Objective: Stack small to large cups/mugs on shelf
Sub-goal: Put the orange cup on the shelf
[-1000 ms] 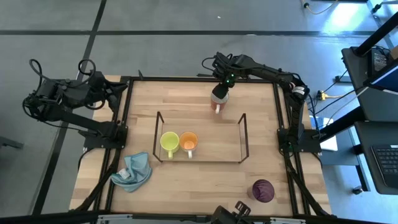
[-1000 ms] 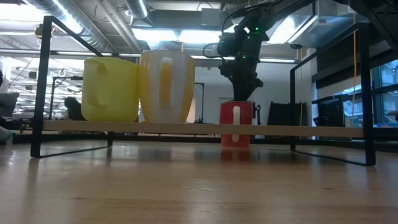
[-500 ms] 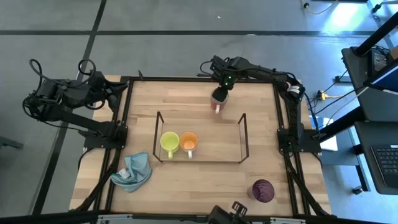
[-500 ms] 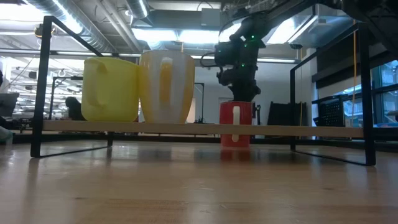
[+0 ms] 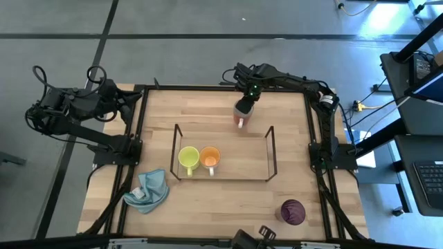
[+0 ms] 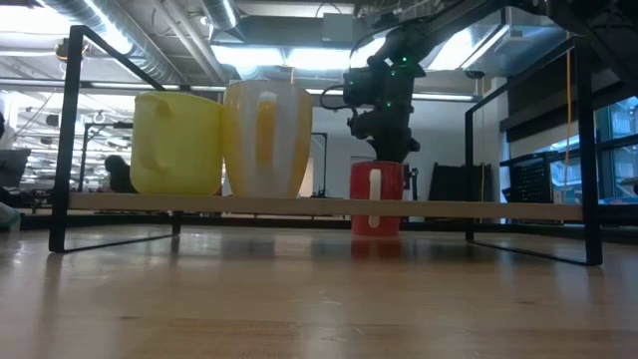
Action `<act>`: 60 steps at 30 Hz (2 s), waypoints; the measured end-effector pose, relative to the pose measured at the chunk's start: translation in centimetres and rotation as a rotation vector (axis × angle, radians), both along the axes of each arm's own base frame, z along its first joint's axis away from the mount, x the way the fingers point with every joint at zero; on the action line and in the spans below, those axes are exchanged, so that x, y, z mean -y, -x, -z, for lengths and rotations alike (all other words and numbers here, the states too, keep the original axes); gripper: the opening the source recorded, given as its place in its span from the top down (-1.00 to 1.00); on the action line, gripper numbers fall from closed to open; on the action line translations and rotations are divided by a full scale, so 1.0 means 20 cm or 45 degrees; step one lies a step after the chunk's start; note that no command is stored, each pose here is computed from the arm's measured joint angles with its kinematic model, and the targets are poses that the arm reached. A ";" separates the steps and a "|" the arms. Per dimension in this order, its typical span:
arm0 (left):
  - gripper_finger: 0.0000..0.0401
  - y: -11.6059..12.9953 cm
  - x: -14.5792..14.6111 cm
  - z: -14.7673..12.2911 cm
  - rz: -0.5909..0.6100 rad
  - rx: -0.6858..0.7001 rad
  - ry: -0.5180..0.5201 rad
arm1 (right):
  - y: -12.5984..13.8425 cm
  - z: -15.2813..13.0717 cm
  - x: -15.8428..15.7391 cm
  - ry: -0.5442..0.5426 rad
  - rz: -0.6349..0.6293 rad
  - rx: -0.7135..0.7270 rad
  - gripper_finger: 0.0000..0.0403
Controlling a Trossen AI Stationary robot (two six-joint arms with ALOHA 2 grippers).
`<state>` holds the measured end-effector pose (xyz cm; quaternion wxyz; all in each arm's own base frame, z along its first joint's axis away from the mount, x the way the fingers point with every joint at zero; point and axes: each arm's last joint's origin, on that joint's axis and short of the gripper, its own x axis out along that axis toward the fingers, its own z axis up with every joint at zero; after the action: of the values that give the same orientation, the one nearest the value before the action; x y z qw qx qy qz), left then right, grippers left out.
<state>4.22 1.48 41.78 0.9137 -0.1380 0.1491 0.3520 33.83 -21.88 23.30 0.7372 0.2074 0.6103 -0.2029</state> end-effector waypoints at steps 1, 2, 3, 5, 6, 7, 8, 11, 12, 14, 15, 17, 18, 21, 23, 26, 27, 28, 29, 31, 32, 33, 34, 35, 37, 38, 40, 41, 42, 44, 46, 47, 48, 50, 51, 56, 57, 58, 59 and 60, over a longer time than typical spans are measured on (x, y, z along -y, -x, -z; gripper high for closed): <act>0.74 0.00 0.00 0.00 0.000 0.000 0.000 | 0.00 0.00 0.00 -0.010 0.000 0.001 0.82; 0.74 0.00 0.00 0.00 0.000 0.000 0.000 | 0.00 0.00 0.00 -0.022 -0.002 0.006 0.87; 0.74 0.00 0.00 0.00 0.000 0.000 0.000 | 0.00 0.00 -0.01 -0.029 -0.004 0.006 0.89; 0.74 0.00 0.00 0.00 0.000 0.000 0.000 | 0.00 0.00 -0.02 -0.034 -0.010 -0.001 0.89; 0.74 0.00 0.00 0.00 0.000 0.000 0.000 | 0.00 0.00 -0.02 -0.033 -0.013 -0.003 0.89; 0.74 0.00 0.00 0.00 0.000 -0.001 0.000 | 0.00 0.00 -0.02 -0.034 -0.013 -0.003 0.88; 0.74 0.00 0.00 0.00 0.000 0.000 0.000 | 0.00 0.00 -0.02 -0.035 -0.012 -0.005 0.86; 0.74 0.00 0.00 0.00 0.000 -0.005 -0.001 | -0.01 0.00 -0.03 -0.036 -0.006 -0.009 0.85; 0.74 0.00 0.00 0.00 0.000 -0.012 -0.002 | -0.01 0.00 -0.03 -0.039 0.000 -0.012 0.87; 0.74 0.01 0.00 0.01 0.000 -0.031 -0.003 | -0.01 0.00 -0.05 -0.052 0.007 -0.029 0.89; 0.74 0.01 0.00 0.01 0.000 -0.033 -0.003 | -0.01 -0.01 -0.05 -0.058 0.004 -0.038 0.89; 0.74 0.01 0.00 0.01 0.000 -0.033 -0.003 | -0.01 -0.01 -0.06 -0.065 -0.001 -0.050 0.89; 0.74 0.01 0.00 0.01 0.000 -0.033 -0.003 | -0.01 -0.01 -0.07 -0.073 -0.002 -0.058 0.89; 0.74 0.01 0.00 0.01 0.000 -0.033 -0.003 | 0.00 -0.03 -0.10 -0.096 0.000 -0.094 0.89; 0.74 0.01 0.00 0.01 0.000 -0.033 -0.004 | -0.01 -0.05 -0.12 -0.100 -0.009 -0.116 0.89; 0.74 0.01 0.00 0.01 0.000 -0.034 -0.004 | -0.05 -0.13 -0.14 -0.048 -0.030 -0.077 0.89; 0.74 0.01 0.00 0.01 0.001 -0.036 -0.005 | -0.06 -0.17 -0.15 -0.022 -0.034 -0.069 0.89; 0.74 0.01 0.00 0.01 0.004 -0.043 -0.011 | -0.06 -0.19 -0.16 -0.002 -0.036 -0.064 0.89; 0.74 0.01 0.00 0.01 0.008 -0.051 -0.019 | -0.07 -0.22 -0.16 0.006 -0.037 -0.058 0.89; 0.74 0.01 0.00 0.01 0.013 -0.057 -0.027 | -0.07 -0.28 -0.18 0.012 -0.035 -0.044 0.89; 0.74 0.01 0.00 0.01 0.013 -0.058 -0.028 | -0.08 -0.31 -0.19 0.017 -0.022 -0.030 0.89; 0.74 0.01 0.00 0.01 0.013 -0.058 -0.028 | -0.08 -0.33 -0.20 0.019 -0.018 -0.023 0.89; 0.74 0.01 0.00 0.01 0.013 -0.059 -0.028 | -0.08 -0.35 -0.21 0.016 -0.005 -0.024 0.89; 0.74 0.01 0.00 0.01 0.013 -0.060 -0.028 | -0.08 -0.37 -0.23 0.008 -0.006 -0.041 0.89; 0.74 0.01 0.00 0.01 0.013 -0.069 -0.029 | -0.07 -0.39 -0.28 -0.015 -0.009 -0.090 0.89; 0.74 0.01 0.00 0.02 0.013 -0.072 -0.030 | -0.08 -0.41 -0.32 -0.023 -0.024 -0.104 0.89; 0.74 0.01 0.00 0.02 0.014 -0.073 -0.030 | -0.10 -0.44 -0.38 -0.029 -0.039 -0.100 0.89; 0.74 0.01 0.00 0.02 0.014 -0.073 -0.030 | -0.11 -0.44 -0.42 -0.041 -0.048 -0.101 0.89; 0.74 0.01 0.00 0.02 0.014 -0.073 -0.030 | -0.11 -0.45 -0.46 -0.056 -0.053 -0.107 0.89; 0.74 0.01 0.00 0.02 0.017 -0.080 -0.037 | -0.13 -0.46 -0.54 -0.087 -0.058 -0.109 0.89; 0.74 0.01 0.00 0.02 0.026 -0.094 -0.053 | -0.16 -0.46 -0.61 -0.113 -0.060 -0.083 0.89; 0.74 0.01 0.00 0.02 0.029 -0.097 -0.057 | -0.17 -0.47 -0.65 -0.116 -0.058 -0.074 0.89; 0.74 0.01 0.00 0.02 0.031 -0.101 -0.061 | -0.18 -0.47 -0.68 -0.117 -0.054 -0.073 0.89; 0.74 0.01 0.00 0.02 0.036 -0.108 -0.069 | -0.19 -0.47 -0.75 -0.125 -0.035 -0.077 0.89; 0.74 0.01 0.00 0.02 0.043 -0.112 -0.070 | -0.20 -0.47 -0.77 -0.132 -0.020 -0.074 0.89; 0.74 0.01 0.01 0.02 0.102 -0.119 -0.043 | -0.23 -0.47 -0.89 -0.138 0.047 -0.044 0.89; 0.74 0.01 0.01 0.02 0.111 -0.121 -0.040 | -0.23 -0.47 -0.92 -0.141 0.058 -0.042 0.89; 0.74 0.00 0.01 0.02 0.120 -0.125 -0.041 | -0.24 -0.47 -0.94 -0.145 0.067 -0.030 0.89; 0.74 0.00 0.01 0.02 0.128 -0.130 -0.043 | -0.25 -0.47 -0.96 -0.148 0.073 -0.015 0.89; 0.74 0.00 0.01 0.02 0.142 -0.137 -0.046 | -0.25 -0.47 -0.98 -0.151 0.079 -0.013 0.89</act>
<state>4.13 1.31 41.36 0.9249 -0.0940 0.1990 0.3101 38.80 -2.38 32.68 0.7139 0.2685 0.6181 -0.1901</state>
